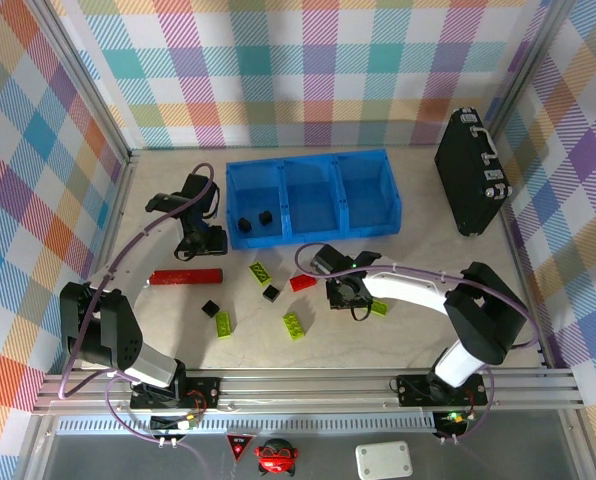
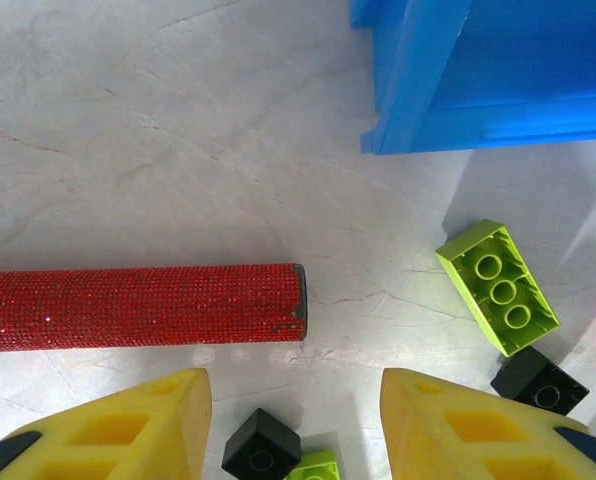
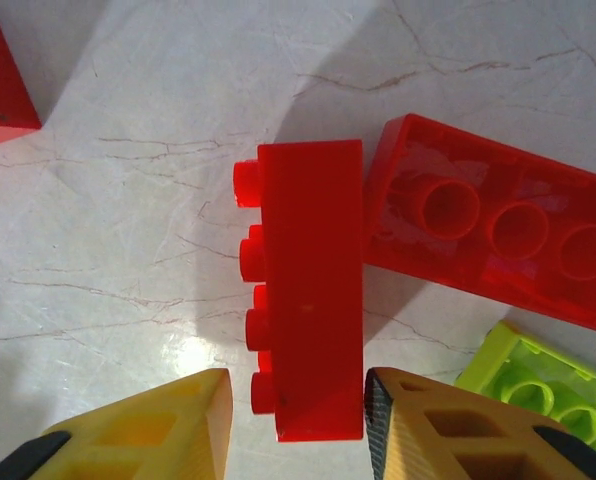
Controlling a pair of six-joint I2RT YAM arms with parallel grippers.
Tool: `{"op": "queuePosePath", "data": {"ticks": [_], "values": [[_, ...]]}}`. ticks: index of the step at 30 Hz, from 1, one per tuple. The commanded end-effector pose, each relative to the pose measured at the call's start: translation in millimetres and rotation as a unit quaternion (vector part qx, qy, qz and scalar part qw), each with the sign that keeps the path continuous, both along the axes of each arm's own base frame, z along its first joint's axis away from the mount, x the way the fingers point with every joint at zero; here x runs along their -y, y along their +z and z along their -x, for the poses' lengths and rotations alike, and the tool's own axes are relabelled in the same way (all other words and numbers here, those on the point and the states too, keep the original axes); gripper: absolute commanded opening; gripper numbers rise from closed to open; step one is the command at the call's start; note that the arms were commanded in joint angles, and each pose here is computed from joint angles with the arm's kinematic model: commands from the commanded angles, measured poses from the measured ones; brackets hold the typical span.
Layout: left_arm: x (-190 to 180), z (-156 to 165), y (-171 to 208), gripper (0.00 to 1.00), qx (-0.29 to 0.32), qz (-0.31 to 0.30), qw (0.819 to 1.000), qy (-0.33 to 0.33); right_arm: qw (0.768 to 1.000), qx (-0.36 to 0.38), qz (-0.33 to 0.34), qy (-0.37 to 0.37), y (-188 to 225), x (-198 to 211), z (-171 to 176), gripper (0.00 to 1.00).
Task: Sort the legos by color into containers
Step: Pick up the lego from the center of the table.
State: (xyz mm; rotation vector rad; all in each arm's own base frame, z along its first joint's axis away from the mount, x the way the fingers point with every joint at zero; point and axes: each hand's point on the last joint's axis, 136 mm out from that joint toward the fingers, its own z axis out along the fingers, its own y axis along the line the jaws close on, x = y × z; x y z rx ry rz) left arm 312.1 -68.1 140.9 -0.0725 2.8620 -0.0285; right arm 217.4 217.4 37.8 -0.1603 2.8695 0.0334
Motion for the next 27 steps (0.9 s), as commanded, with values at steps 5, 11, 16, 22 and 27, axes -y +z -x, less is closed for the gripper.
{"op": "queuePosePath", "data": {"ticks": [5, 11, 16, 22, 27], "values": [[-10, 13, 1, 0.48, -0.011, -0.015, 1.0, 0.003, 1.0, 0.003, 0.013, -0.004, -6, 5, 1, 0.37], [-12, 15, 0, 0.48, -0.011, -0.018, 1.0, 0.002, 1.0, 0.005, 0.011, -0.004, -5, 5, 1, 0.34], [-12, 15, 0, 0.48, -0.01, -0.018, 1.0, 0.001, 1.0, 0.005, 0.009, -0.004, -3, 5, 2, 0.31], [-12, 16, 0, 0.48, -0.008, -0.018, 1.0, 0.0, 1.0, 0.009, 0.002, -0.005, 3, 3, 0, 0.27], [-15, 12, 2, 0.48, 0.003, -0.027, 1.0, -0.004, 1.0, 0.012, 0.002, -0.004, 8, 2, -1, 0.27]]}}
